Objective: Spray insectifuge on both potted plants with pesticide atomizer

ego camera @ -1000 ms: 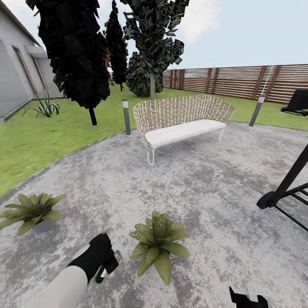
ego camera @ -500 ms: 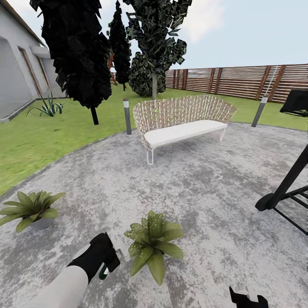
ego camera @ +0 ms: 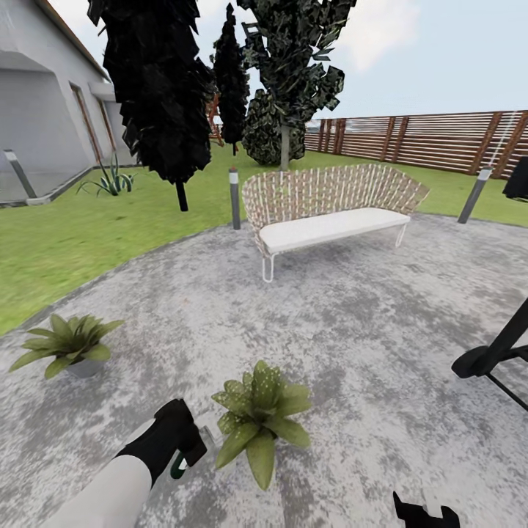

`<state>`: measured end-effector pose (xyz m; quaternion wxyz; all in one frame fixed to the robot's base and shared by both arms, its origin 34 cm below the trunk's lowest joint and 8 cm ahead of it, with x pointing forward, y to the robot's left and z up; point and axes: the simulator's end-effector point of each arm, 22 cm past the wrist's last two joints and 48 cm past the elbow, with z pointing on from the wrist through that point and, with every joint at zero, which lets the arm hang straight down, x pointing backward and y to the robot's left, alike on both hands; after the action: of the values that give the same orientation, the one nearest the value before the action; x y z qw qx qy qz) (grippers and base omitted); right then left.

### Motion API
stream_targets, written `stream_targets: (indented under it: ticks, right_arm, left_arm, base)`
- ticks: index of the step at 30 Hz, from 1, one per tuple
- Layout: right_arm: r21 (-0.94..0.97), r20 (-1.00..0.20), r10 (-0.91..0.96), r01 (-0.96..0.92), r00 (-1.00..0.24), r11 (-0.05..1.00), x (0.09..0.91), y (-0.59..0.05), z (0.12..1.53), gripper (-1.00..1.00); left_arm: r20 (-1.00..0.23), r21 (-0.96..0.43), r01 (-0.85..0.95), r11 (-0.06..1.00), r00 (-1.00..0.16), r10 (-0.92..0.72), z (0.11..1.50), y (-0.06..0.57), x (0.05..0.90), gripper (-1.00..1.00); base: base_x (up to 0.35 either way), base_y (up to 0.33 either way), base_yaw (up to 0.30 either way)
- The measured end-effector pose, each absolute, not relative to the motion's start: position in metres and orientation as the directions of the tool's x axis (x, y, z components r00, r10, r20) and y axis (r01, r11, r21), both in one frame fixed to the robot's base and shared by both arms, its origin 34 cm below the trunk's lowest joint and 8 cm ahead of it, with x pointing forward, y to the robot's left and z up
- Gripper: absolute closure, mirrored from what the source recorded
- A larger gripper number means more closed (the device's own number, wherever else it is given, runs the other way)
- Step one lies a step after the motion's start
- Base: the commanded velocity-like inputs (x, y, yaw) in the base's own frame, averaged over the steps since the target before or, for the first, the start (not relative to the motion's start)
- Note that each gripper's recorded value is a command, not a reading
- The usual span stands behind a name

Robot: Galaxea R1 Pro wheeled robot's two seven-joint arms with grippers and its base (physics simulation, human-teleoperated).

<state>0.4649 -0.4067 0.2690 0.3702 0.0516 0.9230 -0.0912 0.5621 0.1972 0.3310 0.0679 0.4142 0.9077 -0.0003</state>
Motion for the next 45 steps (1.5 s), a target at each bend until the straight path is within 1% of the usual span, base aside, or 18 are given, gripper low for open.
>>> stream_targets:
  ticks: [10, 17, 20, 23, 29, 33, 39, 45]
  right_arm:
    - [-0.130, -0.692, 0.028, 0.163, -0.721, 0.978, 0.465, -0.407, 0.269, -1.00]
    - [-0.130, -0.692, 0.028, 0.163, -0.721, 0.978, 0.465, -0.407, 0.269, -1.00]
    - [-0.130, -0.693, 0.027, 0.162, -0.721, 0.978, 0.465, -0.407, 0.269, -1.00]
    - [-0.130, -0.693, 0.028, 0.163, -0.721, 0.978, 0.465, -0.407, 0.269, -1.00]
    - [-0.130, -0.693, 0.028, 0.163, -0.721, 0.978, 0.465, -0.407, 0.269, -1.00]
    - [-0.130, -0.693, 0.028, 0.162, -0.721, 0.978, 0.465, -0.406, 0.269, -1.00]
    - [-0.132, -0.694, 0.027, 0.164, -0.720, 0.978, 0.465, -0.408, 0.269, -1.00]
    - [-0.132, -0.693, 0.027, 0.164, -0.721, 0.978, 0.465, -0.408, 0.269, -1.00]
  left_arm:
    - [-0.126, 0.052, 0.753, 0.656, -0.647, 0.752, 0.331, 0.196, 0.562, 1.00]
    - [-0.117, 0.039, 0.743, 0.668, -0.660, 0.742, 0.332, 0.204, 0.562, 1.00]
    - [-0.045, -0.084, 0.723, 0.686, -0.690, 0.722, 0.334, 0.232, 0.536, 1.00]
    - [-0.027, -0.125, 0.724, 0.678, -0.686, 0.727, 0.332, 0.234, 0.523, 1.00]
    - [0.025, -0.091, 0.796, 0.598, -0.598, 0.801, 0.329, 0.230, 0.517, 1.00]
    - [0.035, -0.070, 0.794, 0.604, -0.603, 0.797, 0.328, 0.230, 0.519, 1.00]
    - [0.056, -0.086, 0.786, 0.612, -0.609, 0.791, 0.321, 0.237, 0.506, 1.00]
    - [0.032, -0.112, 0.773, 0.625, -0.625, 0.780, 0.319, 0.224, 0.501, 1.00]
  base:
    - [0.148, -0.107, 0.001]
    - [0.011, -0.008, 0.000]
    - [0.000, 0.000, 0.000]
    - [0.000, 0.000, 0.119]
    - [0.000, 0.000, 0.261]
    - [-0.006, 0.000, 0.224]
    - [-0.005, 0.000, 0.023]
    - [0.000, 0.000, 0.000]
